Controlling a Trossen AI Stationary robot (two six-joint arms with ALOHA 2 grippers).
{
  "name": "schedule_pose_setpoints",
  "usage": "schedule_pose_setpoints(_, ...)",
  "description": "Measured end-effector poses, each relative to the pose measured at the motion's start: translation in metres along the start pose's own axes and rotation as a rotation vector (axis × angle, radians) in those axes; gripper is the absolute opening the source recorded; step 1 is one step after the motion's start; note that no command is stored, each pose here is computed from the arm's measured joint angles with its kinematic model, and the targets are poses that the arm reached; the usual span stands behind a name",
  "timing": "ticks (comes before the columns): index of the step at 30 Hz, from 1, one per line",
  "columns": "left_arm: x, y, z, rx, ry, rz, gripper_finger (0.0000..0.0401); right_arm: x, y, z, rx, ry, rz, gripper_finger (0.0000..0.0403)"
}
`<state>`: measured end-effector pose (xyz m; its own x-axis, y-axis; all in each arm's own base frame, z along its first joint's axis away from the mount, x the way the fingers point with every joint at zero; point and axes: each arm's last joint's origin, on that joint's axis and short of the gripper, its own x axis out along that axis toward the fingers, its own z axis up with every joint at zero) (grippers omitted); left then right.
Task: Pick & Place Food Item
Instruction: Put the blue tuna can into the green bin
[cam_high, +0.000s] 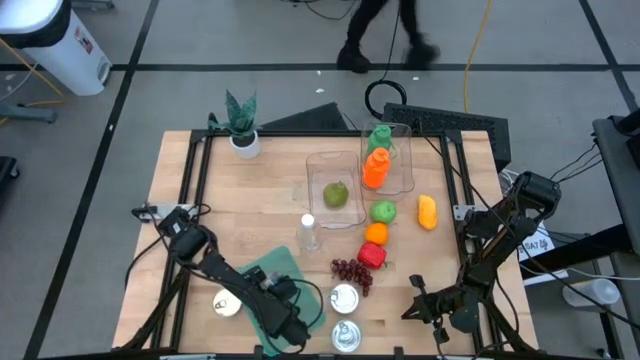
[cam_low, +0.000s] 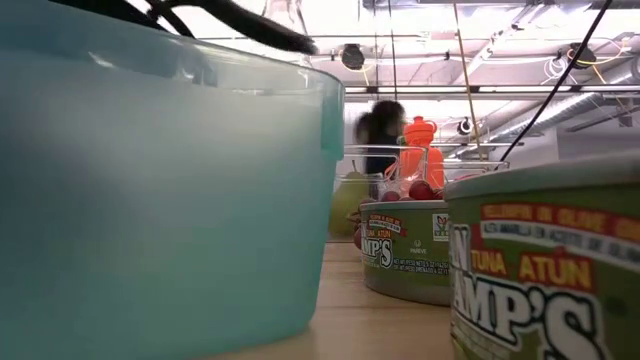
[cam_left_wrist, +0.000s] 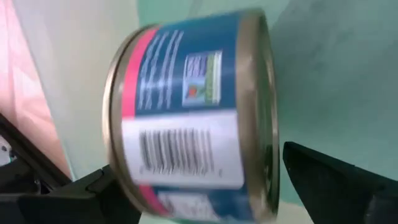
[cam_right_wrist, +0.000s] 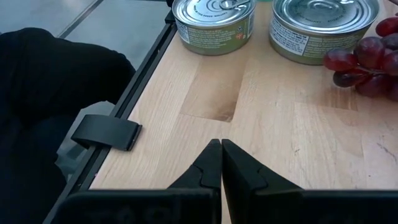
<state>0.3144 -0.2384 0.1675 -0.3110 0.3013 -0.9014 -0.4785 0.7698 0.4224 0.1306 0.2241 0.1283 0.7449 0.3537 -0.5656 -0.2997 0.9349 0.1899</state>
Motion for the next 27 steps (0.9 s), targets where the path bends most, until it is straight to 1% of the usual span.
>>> schedule_pose_setpoints(3,-0.0039,0.0023,-0.0018,-0.031,-0.01,-0.009,0.0331,0.0,0.0001,-0.0001,-0.001,0.0,0.0,0.0)
schedule_pose_setpoints(5,-0.0052,0.0032,-0.0017,-0.049,-0.013,-0.015,0.0303,0.0,0.0,0.0,0.0,0.0,0.0,0.0)
schedule_pose_setpoints(11,-0.0054,0.0035,-0.0009,-0.056,-0.038,-0.008,0.0188,0.0,0.0,0.0,0.002,0.0,0.0,0.0)
schedule_pose_setpoints(19,-0.0054,0.0039,0.0005,-0.079,-0.084,0.006,0.0187,0.0,0.0,0.0,0.003,0.0,0.0,0.0)
schedule_pose_setpoints(25,-0.005,0.0056,0.0051,-0.085,-0.058,0.0,0.0187,0.0,0.0,0.0,0.002,0.0,0.0,0.0)
schedule_pose_setpoints(27,-0.0048,0.0064,0.0071,-0.065,-0.039,-0.005,0.0187,0.0,0.0,0.0,0.002,0.0,0.0,0.0)
